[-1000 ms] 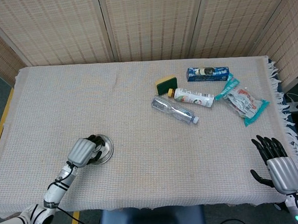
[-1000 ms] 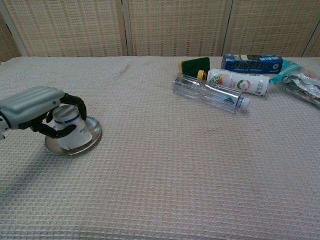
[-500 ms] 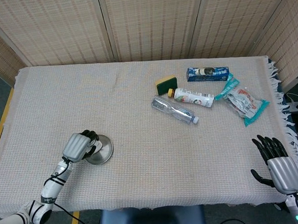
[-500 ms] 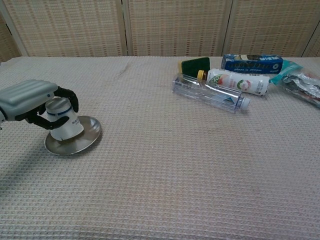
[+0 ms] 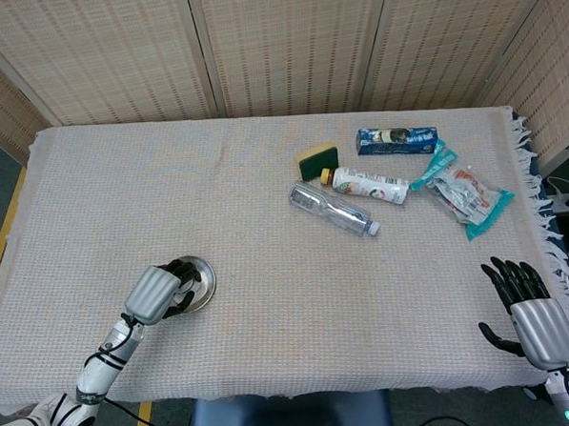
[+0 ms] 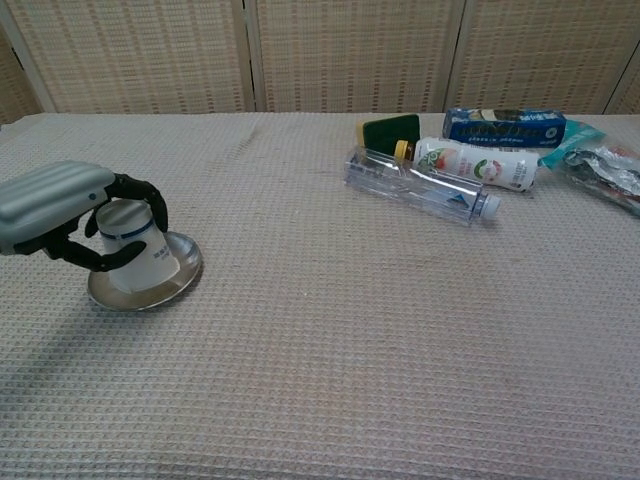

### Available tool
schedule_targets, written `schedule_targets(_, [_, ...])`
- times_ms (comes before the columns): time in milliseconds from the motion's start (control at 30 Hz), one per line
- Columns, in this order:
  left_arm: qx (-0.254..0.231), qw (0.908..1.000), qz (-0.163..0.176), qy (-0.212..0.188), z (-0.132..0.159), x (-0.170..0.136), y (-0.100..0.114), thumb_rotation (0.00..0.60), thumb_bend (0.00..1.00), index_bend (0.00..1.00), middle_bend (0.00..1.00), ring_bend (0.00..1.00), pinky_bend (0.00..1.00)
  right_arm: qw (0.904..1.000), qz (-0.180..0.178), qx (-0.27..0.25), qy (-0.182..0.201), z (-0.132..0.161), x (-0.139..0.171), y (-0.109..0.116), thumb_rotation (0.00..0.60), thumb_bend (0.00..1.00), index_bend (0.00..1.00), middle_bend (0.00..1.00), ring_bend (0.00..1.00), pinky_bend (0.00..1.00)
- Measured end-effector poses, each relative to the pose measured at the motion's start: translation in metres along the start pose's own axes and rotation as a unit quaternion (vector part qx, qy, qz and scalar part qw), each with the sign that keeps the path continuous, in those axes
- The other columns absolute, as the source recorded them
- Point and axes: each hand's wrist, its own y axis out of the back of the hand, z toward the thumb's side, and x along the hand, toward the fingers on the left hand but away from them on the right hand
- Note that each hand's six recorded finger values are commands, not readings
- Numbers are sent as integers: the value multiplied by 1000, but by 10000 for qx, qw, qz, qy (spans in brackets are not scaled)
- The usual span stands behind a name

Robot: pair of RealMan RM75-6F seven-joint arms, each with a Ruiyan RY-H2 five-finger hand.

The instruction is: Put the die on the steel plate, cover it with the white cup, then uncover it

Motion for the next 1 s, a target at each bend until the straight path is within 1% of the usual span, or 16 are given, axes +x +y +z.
schedule_targets(133, [164, 9996, 180, 105, -8, -5, 9, 600, 467, 423, 465, 387, 651, 10000, -14, -9, 9, 0, 1, 1, 533, 187, 0, 0, 0, 0])
schedule_targets(233, [261, 9985, 297, 366, -25, -16, 16, 600, 466, 423, 464, 387, 650, 10000, -31, -16, 5, 0, 1, 2, 533, 187, 0, 0, 0, 0])
schedule_targets(300, [300, 9975, 304, 564, -37, -25, 17, 600, 466, 423, 464, 387, 647, 10000, -30, -17, -4, -1, 1, 2, 533, 187, 0, 0, 0, 0])
schedule_targets(467, [306, 9939, 150, 1052, -68, -52, 9, 600, 467, 423, 463, 387, 629, 10000, -1, 2, -3, 0, 0, 0, 532, 187, 0, 0, 0, 0])
schedule_targets(567, [280, 9923, 37, 1208, -78, -61, 2, 600, 468, 423, 461, 387, 595, 10000, 25, 13, 13, 2, -1, -2, 532, 186, 0, 0, 0, 0])
schedule_targets(733, [300, 9902, -66, 1362, -89, -67, -7, 600, 462, 417, 454, 385, 548, 10000, 58, 26, 13, 2, -2, -4, 533, 187, 0, 0, 0, 0])
schedule_targets(800, [263, 9900, -114, 1378, -90, -68, -10, 600, 444, 368, 425, 347, 498, 10000, 56, 28, 6, 2, -2, -4, 534, 187, 0, 0, 0, 0])
schedule_targets(867, [229, 9901, -170, 1371, -91, -68, -14, 600, 424, 270, 349, 262, 437, 10000, 53, 29, -7, 2, -2, -4, 534, 187, 0, 0, 0, 0])
schedule_targets(900, [205, 9903, -180, 1363, -90, -67, -14, 600, 415, 197, 290, 206, 403, 10000, 50, 27, -10, 2, -2, -4, 533, 187, 0, 0, 0, 0])
schedule_targets(933, [163, 9904, -201, 1355, -90, -68, -15, 600, 408, 145, 247, 168, 381, 10000, 45, 27, -13, 2, -2, -4, 533, 187, 0, 0, 0, 0])
schedule_targets(967, [130, 9905, -228, 1351, -90, -68, -16, 600, 398, 73, 182, 110, 342, 10000, 39, 28, -15, 1, -2, -3, 533, 187, 0, 0, 0, 0])
schedule_targets(1000, [93, 9905, -257, 1348, -90, -68, -17, 600, 387, 20, 114, 51, 291, 10000, 32, 29, -17, 1, -2, -3, 533, 187, 0, 0, 0, 0])
